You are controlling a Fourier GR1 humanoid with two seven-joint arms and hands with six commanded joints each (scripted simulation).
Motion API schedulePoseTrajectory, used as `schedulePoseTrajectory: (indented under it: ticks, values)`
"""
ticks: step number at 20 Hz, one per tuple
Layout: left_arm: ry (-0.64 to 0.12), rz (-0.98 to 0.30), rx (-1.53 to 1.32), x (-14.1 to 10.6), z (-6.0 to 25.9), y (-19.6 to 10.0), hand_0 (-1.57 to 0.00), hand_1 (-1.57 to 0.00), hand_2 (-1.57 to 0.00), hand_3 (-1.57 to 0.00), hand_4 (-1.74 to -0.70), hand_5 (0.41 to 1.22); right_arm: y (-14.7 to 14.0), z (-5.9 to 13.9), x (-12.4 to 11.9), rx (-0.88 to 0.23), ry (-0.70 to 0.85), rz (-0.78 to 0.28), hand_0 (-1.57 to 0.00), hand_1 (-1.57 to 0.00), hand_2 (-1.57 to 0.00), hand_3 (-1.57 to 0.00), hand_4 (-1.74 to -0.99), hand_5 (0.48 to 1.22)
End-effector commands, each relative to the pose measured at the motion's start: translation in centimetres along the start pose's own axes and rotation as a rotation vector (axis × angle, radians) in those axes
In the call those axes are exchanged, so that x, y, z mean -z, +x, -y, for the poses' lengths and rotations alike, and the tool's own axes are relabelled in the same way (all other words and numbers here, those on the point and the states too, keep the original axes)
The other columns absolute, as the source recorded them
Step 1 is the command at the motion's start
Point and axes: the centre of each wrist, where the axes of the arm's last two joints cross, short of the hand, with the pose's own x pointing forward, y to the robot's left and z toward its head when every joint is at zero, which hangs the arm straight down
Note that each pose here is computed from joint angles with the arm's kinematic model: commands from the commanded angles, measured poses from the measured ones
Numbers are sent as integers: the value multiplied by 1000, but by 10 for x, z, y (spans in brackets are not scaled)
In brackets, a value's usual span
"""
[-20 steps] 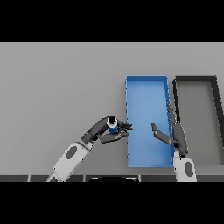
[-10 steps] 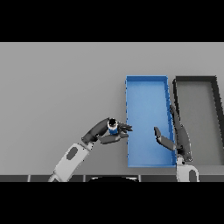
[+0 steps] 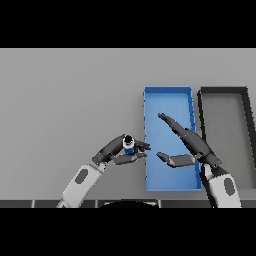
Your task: Pick up the blue pipe and place it into the blue bin.
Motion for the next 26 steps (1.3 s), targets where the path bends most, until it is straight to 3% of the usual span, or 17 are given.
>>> schedulePoseTrajectory:
  ticks: [1, 8, 16, 19, 21, 23, 26]
  values:
    - [-3, -8, 3, 1, -1, 0, -1571, -1571, -1571, -1571, -1467, 1221, 6, -1, 7, -28, 37, 6, 1, -4, -81, 1, -1281, 558]
    - [-13, 15, 7, 2, -5, -5, -1571, -1571, -1571, -1571, -1466, 1221, 29, -28, 48, -47, 255, 44, 1, 0, -45, 1, -1282, 555]
    - [-20, -16, -18, 5, -6, -9, -1571, -1571, -1571, -1571, -1469, 1221, 40, -38, 95, -118, 368, 26, -23, -32, -83, 1, -1186, 521]
    - [-26, -19, 2, 4, -5, -6, -1571, -1571, -1571, -1571, -1465, 1221, 43, -41, 111, -138, 406, 19, -69, -108, -166, -44, -1204, 497]
    - [-22, -27, -6, 4, -6, -9, -1571, -1571, -1571, -1571, -1517, 1221, 41, -46, 116, -140, 442, 16, -323, -362, -377, -242, -1278, 485]
    - [-24, -68, 3, 2, -3, -6, -1571, -1571, -1571, -1571, -1595, 1221, 37, -49, 120, -134, 458, 29, -702, -703, -745, -604, -1406, 500]
    - [-15, -92, -2, 4, -3, -5, -1571, -1571, -1571, -1511, -1662, 1221, 36, -55, 124, -89, 467, 62, -1126, -1127, -1148, -953, -1551, 596]
